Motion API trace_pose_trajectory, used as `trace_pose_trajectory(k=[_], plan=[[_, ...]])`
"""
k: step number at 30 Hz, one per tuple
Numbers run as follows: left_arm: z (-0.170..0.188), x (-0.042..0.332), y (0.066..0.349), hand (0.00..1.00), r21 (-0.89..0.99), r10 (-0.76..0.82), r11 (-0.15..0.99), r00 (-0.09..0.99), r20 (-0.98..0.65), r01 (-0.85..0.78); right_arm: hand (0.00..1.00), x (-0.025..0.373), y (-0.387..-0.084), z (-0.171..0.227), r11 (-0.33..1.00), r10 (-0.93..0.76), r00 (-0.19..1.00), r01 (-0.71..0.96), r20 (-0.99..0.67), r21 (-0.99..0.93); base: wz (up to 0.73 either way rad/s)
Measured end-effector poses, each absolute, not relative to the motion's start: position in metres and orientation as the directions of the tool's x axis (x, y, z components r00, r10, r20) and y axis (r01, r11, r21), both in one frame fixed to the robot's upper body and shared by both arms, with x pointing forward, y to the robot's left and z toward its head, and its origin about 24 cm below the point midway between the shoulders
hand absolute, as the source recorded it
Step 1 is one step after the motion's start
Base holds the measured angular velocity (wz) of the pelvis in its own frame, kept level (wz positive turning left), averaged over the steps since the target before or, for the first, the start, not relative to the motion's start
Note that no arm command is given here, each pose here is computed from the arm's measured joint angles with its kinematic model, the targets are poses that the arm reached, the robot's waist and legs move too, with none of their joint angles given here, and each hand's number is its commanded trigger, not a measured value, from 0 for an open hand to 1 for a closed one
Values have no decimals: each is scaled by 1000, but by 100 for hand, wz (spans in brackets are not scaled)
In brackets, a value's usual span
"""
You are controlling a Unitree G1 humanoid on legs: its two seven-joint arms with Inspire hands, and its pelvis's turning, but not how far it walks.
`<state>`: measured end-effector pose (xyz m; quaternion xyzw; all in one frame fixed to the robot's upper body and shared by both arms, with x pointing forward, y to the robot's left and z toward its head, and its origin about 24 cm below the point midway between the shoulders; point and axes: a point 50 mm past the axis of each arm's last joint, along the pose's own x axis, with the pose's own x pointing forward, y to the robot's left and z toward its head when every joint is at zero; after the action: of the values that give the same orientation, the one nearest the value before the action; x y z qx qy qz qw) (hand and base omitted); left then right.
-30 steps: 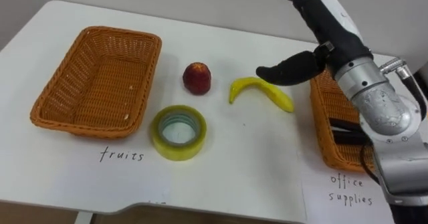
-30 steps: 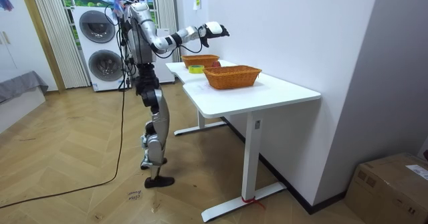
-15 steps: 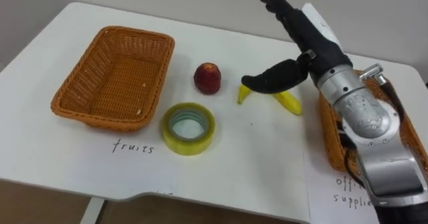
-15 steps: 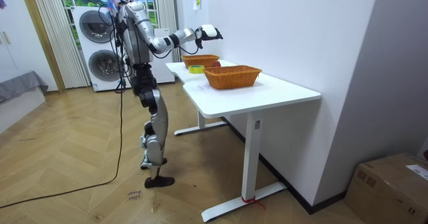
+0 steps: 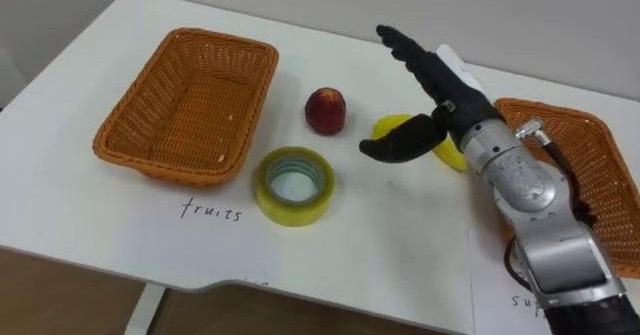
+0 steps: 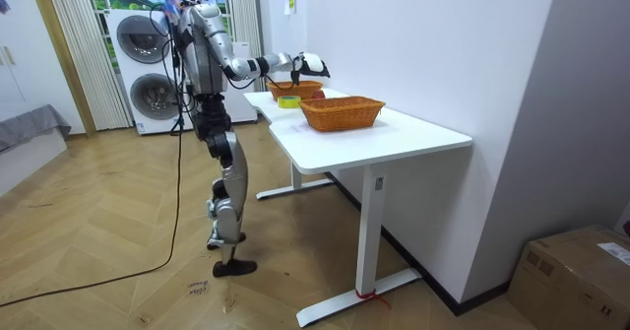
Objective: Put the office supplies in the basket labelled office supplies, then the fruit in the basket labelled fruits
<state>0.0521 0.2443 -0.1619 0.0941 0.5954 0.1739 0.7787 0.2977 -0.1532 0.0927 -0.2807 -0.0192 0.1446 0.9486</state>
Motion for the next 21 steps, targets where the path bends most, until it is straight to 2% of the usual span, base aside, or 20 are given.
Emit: trace_pose_trajectory(k=[10,21], plan=[[-161,60,242,0,363,393,918,248,-885,-160,0,302,-126,80,746,366,924,-363,-113,-558,-1],[-161,63,240,0,368,391,920,235,-890,-136,0,302,-127,78,749,352,926,-367,-139,-551,0]])
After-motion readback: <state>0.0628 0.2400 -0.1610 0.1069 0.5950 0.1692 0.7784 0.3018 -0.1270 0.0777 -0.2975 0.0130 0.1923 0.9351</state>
